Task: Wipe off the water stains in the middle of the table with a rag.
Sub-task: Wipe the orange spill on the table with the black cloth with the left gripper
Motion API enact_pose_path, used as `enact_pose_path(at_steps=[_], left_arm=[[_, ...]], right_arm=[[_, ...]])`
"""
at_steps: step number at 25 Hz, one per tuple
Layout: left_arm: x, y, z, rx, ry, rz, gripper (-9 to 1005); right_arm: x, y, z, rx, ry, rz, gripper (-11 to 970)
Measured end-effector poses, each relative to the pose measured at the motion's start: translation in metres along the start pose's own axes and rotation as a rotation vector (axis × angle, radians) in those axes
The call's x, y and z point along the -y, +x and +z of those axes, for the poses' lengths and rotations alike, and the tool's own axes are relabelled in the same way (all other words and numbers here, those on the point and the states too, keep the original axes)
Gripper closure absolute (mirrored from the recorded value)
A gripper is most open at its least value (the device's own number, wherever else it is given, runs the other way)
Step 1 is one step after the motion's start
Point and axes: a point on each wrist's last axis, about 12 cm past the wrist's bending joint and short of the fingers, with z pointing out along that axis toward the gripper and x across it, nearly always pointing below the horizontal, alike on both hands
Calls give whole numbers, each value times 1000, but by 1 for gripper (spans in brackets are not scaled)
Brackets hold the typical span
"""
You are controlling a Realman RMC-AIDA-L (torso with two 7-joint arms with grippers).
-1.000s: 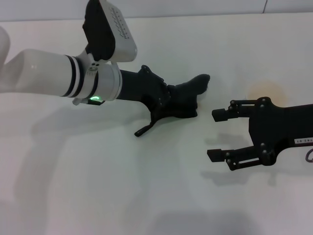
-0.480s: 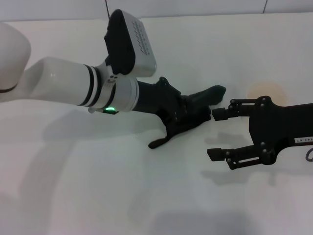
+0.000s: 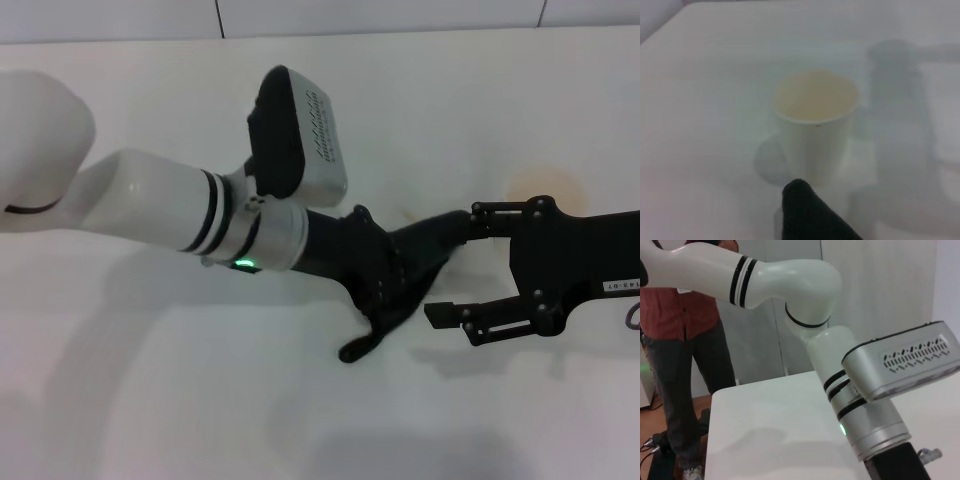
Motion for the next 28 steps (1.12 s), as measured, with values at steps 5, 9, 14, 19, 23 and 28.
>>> enact_pose_path(at_steps=[5, 9, 14, 19, 23, 28], left_arm=[[1, -1, 1, 5, 2, 0, 868], [-3, 0, -1, 5, -23, -6, 866], [-14, 5, -6, -6, -95, -23, 864], [-21, 9, -12, -6, -131, -41, 861], [-26, 13, -17, -6, -152, -61, 860], [-30, 19, -23, -12, -183, -80, 857]], right_arm=[[0, 0, 0, 0, -1, 0, 135], [0, 0, 0, 0, -2, 4, 135], [-1, -1, 0, 0, 0, 10, 135], [-1, -1, 0, -1, 0, 8, 135], [-2, -1, 0, -1, -1, 8, 134], [-2, -1, 0, -2, -2, 8, 134]])
